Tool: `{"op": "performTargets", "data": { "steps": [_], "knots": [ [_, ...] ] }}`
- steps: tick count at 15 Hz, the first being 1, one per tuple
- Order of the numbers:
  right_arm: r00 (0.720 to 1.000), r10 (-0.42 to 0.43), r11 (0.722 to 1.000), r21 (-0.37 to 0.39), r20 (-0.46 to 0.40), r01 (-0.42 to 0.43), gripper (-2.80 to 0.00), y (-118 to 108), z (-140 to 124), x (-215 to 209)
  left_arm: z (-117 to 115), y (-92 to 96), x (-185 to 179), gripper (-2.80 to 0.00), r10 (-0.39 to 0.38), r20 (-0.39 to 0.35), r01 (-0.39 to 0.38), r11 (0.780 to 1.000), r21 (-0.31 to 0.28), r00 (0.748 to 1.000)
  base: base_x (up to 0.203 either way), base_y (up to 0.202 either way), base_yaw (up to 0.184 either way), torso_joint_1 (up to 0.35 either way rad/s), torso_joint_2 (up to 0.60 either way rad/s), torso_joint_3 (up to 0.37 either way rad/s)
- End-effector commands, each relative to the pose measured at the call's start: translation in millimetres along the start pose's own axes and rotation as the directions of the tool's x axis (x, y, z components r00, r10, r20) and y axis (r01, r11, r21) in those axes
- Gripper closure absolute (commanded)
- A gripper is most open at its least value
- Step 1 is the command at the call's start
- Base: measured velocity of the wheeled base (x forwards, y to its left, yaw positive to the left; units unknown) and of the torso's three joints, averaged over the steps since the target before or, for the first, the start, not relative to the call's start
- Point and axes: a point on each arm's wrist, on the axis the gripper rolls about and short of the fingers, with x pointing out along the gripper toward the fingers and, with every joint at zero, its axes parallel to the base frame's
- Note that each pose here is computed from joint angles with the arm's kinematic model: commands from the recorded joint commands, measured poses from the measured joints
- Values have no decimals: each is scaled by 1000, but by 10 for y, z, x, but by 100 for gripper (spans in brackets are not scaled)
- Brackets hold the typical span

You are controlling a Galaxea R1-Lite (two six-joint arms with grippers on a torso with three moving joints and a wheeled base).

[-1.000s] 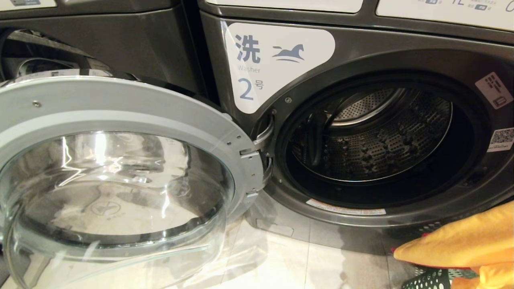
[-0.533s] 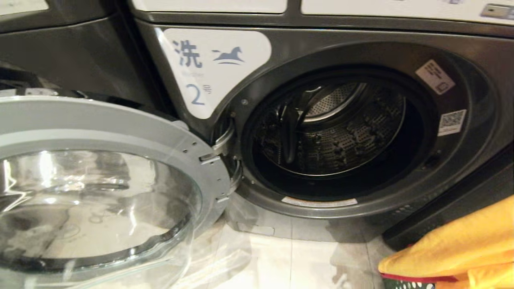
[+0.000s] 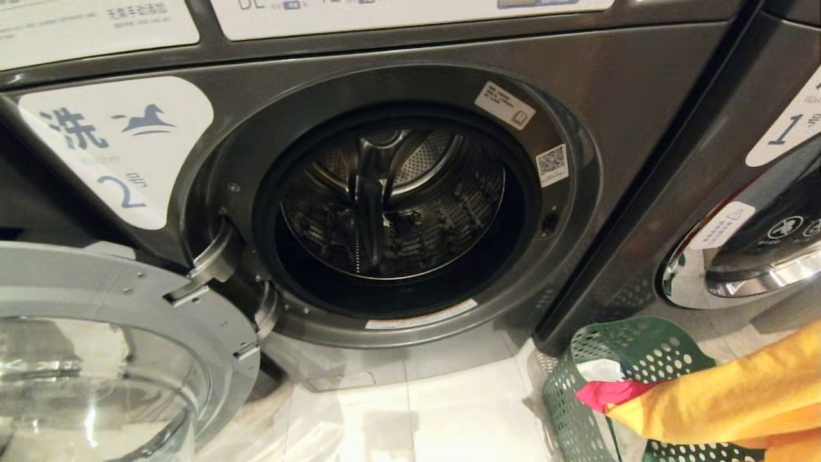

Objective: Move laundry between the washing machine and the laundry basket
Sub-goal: Pick a cloth and place it into the basket

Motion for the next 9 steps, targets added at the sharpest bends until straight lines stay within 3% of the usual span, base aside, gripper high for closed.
{"op": "performTargets", "data": {
  "steps": [1,4,9],
  "knots": [
    [997,-10,1000,17,-74,11,0,49,-5,192,-4,0,2,0,1,-3,-1,1000,0,1000,0,0,0,0,0,0],
    [979,-32,997,63,-200,45,0,146,5,567,-4,0,2,0,1,-3,-1,1000,0,1000,0,0,0,0,0,0],
    [891,-126,985,52,-436,165,0,348,-144,1462,-4,0,2,0,1,-3,-1,1000,0,1000,0,0,0,0,0,0]
  ]
}}
